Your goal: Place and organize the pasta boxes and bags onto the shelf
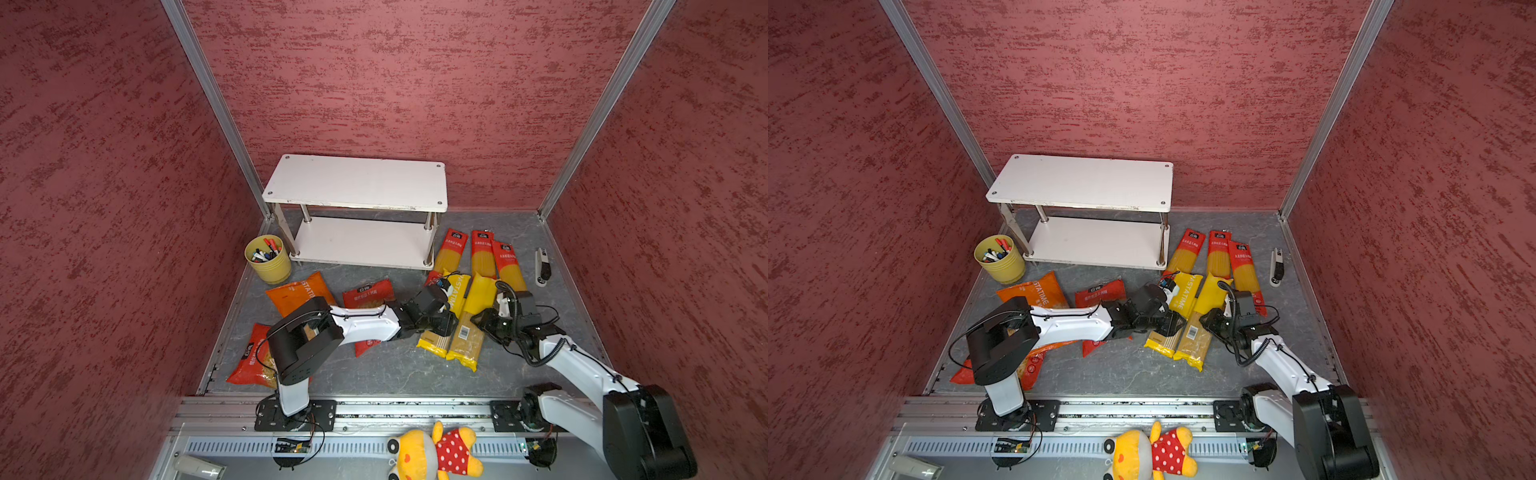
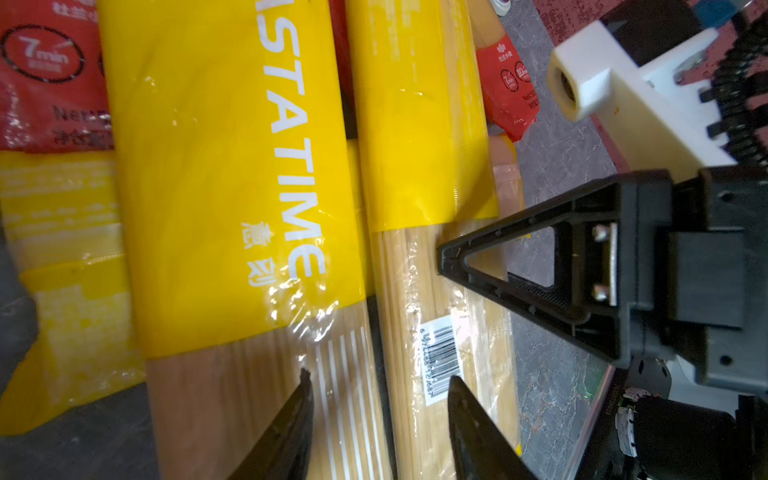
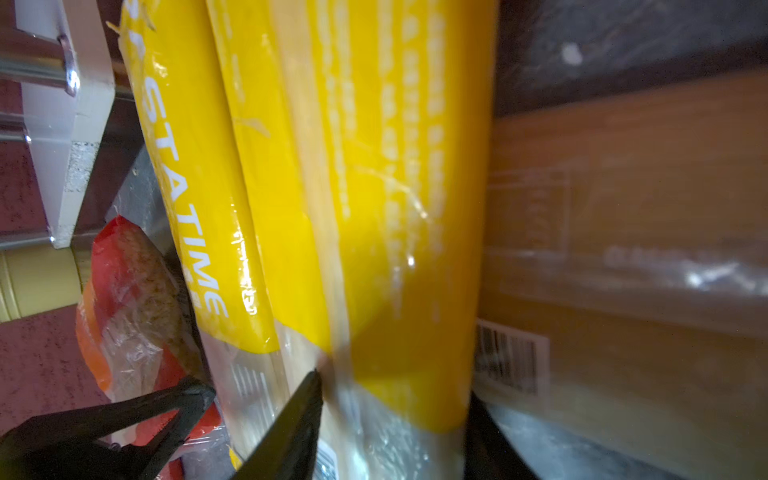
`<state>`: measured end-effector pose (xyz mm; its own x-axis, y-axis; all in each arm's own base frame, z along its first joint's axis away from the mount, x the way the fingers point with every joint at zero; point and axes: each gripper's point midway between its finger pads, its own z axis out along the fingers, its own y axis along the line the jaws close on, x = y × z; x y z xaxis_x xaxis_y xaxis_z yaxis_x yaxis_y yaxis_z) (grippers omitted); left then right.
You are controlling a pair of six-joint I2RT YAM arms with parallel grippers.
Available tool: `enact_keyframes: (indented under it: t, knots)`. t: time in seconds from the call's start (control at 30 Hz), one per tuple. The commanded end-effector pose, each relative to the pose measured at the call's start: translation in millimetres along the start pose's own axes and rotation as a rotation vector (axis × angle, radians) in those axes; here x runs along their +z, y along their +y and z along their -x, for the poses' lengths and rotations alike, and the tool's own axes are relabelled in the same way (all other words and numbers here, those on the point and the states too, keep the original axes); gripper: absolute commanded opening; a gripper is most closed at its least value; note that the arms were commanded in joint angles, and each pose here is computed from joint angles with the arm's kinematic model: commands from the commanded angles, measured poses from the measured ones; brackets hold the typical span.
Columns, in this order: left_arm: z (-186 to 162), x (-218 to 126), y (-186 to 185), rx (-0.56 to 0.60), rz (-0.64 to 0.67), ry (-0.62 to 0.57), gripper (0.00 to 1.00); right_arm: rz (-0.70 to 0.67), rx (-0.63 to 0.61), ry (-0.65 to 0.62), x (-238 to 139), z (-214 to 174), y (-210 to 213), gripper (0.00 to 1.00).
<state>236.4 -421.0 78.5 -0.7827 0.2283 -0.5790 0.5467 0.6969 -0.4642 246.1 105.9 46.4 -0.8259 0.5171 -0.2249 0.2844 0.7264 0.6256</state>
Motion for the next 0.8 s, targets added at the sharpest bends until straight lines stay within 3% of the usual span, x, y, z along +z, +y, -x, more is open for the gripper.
enact_keyframes:
  t: [0.0, 0.13, 0.4, 0.63, 0.77]
  knots:
    - [4.8, -4.5, -5.7, 0.001, -0.025, -0.023, 0.52, 0.085, -0.039, -0.065, -9.6, 18.9, 26.7, 0.34]
    - [5.0, -4.6, -6.6, 0.001, -0.031, -0.025, 0.52, 0.078, -0.031, -0.066, -15.8, 22.4, 32.5, 0.21]
    - [11.1, -16.5, -8.1, 0.001, -0.032, -0.057, 0.52, -0.221, -0.099, -0.132, -48.9, 51.7, 14.4, 0.08]
    - [11.4, -23.7, -3.6, -0.005, -0.026, -0.073, 0.52, -0.536, -0.204, -0.225, -82.0, 78.0, -2.7, 0.05]
    - [10.3, -24.0, -1.8, -0.008, -0.026, -0.072, 0.52, -0.563, -0.238, -0.221, -65.3, 73.5, 9.6, 0.08]
